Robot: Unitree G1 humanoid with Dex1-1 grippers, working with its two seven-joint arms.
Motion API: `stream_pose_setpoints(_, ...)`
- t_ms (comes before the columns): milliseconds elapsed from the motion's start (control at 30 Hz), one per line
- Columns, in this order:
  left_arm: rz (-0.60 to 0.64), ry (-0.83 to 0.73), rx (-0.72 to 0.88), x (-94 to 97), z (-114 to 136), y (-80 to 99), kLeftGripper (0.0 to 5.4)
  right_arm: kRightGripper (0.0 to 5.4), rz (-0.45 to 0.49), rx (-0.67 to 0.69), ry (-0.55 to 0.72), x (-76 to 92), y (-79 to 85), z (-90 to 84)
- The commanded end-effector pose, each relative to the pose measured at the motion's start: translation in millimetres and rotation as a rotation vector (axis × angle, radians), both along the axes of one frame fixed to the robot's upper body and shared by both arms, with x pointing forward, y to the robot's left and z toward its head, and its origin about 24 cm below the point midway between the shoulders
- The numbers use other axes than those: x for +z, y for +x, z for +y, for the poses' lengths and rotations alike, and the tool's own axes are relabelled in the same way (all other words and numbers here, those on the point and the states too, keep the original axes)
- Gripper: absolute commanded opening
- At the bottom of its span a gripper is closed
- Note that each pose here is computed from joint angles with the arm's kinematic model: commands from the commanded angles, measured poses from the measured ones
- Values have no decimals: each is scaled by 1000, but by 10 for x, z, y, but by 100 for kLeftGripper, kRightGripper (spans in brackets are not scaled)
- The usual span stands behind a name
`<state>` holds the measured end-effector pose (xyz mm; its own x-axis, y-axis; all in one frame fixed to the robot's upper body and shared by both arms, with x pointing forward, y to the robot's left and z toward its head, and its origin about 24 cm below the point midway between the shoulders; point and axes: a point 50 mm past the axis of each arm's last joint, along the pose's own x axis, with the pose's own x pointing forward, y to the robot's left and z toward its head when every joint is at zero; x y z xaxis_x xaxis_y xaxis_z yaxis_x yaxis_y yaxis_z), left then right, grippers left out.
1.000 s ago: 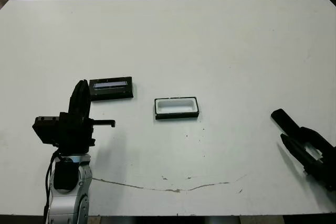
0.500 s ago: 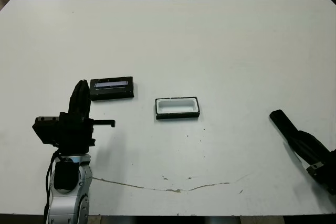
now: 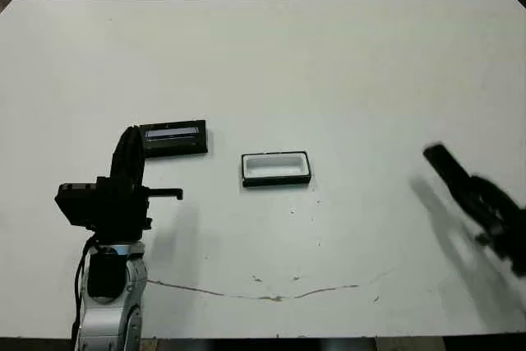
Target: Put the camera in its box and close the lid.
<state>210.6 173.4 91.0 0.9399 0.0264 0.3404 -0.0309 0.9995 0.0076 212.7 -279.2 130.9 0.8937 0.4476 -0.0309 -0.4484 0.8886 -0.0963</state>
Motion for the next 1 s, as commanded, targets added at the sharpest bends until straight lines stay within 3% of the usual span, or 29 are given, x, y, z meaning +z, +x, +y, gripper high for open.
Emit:
stream_pose_setpoints(33,38,2,5,-57,2,-9,0,53,40,153,23,98,288,168)
stream_pose_setpoints(200,42,-1,4,-56,-11,-12,0,53,-12,401,-21,225,676,571)
stream_pose_setpoints(333,49,-1,10,-52,-14,-26,0,53,48,533,-136,342,860,916)
stream_pose_setpoints(467,46,3,13,-56,-5,-29,0,53,132,699,-215,340,1015,1095)
stream_pose_setpoints(733,55,-5,13,-71,-25,-33,0,53,201,908,-361,267,1079,1294)
stream_pose_setpoints(1000,57,-12,11,-90,-25,-35,0,53,263,982,-409,197,1078,1289)
